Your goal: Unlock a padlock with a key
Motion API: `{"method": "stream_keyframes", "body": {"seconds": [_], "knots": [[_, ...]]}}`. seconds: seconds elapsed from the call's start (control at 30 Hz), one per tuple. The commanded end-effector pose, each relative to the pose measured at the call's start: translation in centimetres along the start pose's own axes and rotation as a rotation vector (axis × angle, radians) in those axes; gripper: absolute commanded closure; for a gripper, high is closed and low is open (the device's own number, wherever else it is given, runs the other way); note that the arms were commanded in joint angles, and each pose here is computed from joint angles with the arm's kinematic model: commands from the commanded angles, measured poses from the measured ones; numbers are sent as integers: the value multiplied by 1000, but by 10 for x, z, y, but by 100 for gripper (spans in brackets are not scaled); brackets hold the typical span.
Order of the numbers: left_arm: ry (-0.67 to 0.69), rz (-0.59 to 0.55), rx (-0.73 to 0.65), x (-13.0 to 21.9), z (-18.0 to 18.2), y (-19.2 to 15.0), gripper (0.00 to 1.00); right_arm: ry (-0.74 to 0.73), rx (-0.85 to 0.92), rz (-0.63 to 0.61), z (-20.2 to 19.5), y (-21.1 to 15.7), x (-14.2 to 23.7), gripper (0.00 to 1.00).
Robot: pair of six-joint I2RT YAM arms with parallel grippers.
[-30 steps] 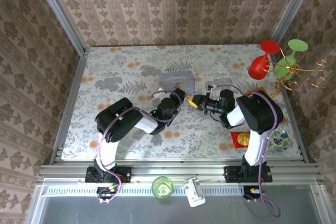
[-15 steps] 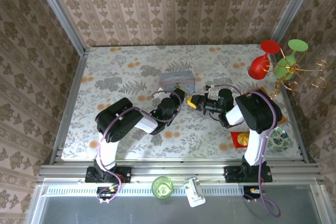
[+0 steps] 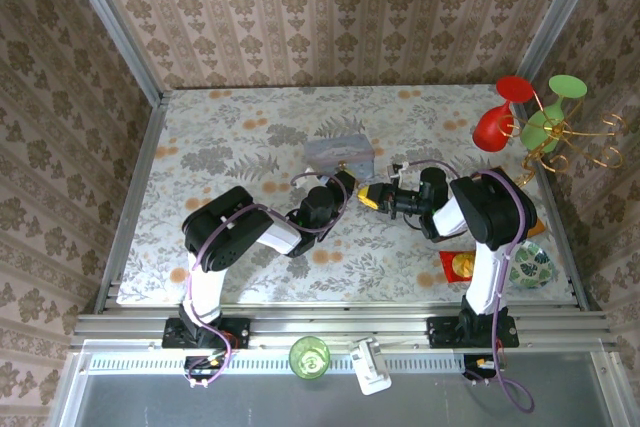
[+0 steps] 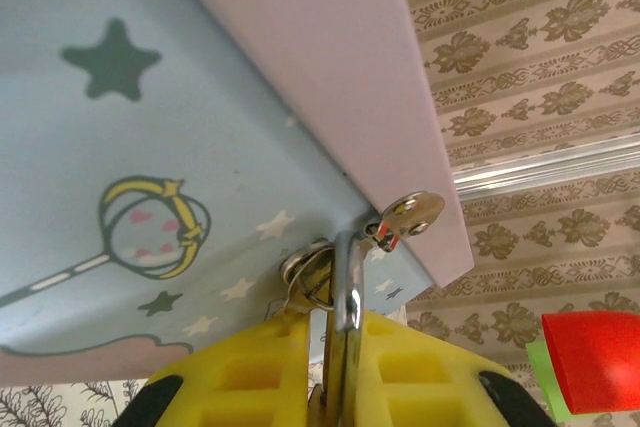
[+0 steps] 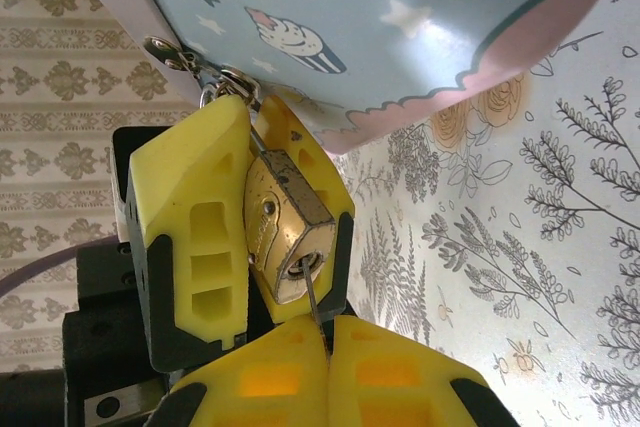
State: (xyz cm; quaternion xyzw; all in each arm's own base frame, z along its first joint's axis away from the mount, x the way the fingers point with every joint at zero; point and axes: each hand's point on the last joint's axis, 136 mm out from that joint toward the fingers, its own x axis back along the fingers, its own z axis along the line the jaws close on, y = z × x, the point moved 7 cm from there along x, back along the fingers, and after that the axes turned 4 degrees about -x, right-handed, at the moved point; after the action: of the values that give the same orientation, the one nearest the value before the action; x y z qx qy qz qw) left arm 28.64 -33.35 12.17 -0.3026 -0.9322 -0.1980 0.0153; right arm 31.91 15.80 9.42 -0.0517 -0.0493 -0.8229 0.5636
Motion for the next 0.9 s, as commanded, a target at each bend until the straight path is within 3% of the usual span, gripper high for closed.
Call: {"method": "stream_keyframes", "body": {"seconds": [0.0,0.87], "knots": [[-341,301,65,20,-82,-56,100,-50,15,-82,-7,19,-1,100],[-314,335,102,23,-66,-60,100,-187,0,-9,-21,32,36,100]]}}
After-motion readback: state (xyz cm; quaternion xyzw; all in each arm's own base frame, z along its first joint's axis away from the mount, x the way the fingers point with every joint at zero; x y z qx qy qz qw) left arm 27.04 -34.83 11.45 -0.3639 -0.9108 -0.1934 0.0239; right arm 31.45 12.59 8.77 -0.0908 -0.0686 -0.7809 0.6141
